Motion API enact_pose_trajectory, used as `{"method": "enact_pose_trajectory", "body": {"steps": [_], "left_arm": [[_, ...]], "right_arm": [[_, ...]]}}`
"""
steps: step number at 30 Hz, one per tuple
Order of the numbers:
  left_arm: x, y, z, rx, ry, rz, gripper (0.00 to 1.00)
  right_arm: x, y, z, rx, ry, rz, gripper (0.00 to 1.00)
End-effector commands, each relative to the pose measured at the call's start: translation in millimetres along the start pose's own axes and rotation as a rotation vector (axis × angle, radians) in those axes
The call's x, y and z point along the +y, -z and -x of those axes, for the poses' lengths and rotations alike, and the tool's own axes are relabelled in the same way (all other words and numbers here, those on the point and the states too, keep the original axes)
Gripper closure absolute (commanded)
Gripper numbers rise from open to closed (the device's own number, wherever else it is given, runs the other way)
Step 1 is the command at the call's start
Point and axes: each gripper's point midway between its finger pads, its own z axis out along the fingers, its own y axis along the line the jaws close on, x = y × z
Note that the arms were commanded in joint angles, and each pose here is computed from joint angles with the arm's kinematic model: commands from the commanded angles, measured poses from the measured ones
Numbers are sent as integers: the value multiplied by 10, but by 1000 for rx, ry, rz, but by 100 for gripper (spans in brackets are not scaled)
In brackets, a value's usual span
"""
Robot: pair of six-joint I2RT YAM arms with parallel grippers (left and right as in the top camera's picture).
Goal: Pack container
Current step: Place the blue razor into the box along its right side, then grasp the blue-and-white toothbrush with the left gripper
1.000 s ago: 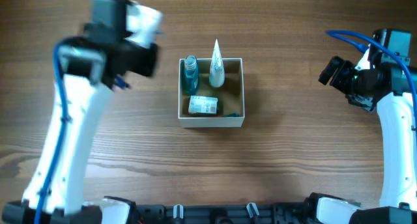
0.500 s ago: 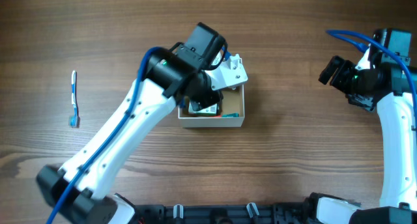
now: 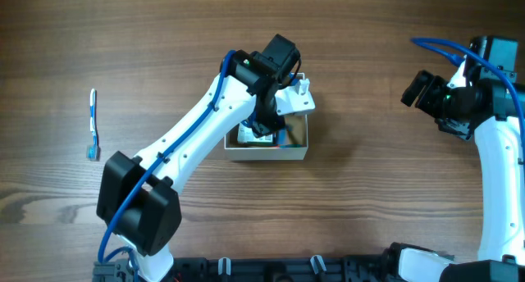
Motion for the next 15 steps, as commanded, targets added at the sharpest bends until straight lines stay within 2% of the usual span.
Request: {"method": "enact_pose_trajectory", "body": {"steps": [1,3,7,10,11,12,15], "left_arm": [[223,338,-108,7,87,162,58],[244,598,-140,-25,127,219,51],[348,1188,-409,-98,269,348,26],[577,1441,-810,-129,488,396,14],[724,1503,-1055,-128,618,418,0],[876,1539,-1327,-122,755,435,0],[1151,1521,-1899,-120,988,430,0]], "right_arm": [[-33,-31,-16,7,11,-15,0],[-53,-30,-2,0,11,-28,0],[-71,-30,7,-5,12,-38,0],[-68,-30,14,-8,12,-37,0],[-68,-30,14,-8,12,-37,0],[-68,-30,14,-8,13,-37,0],[-68,-30,14,-8,29,-37,0]]}}
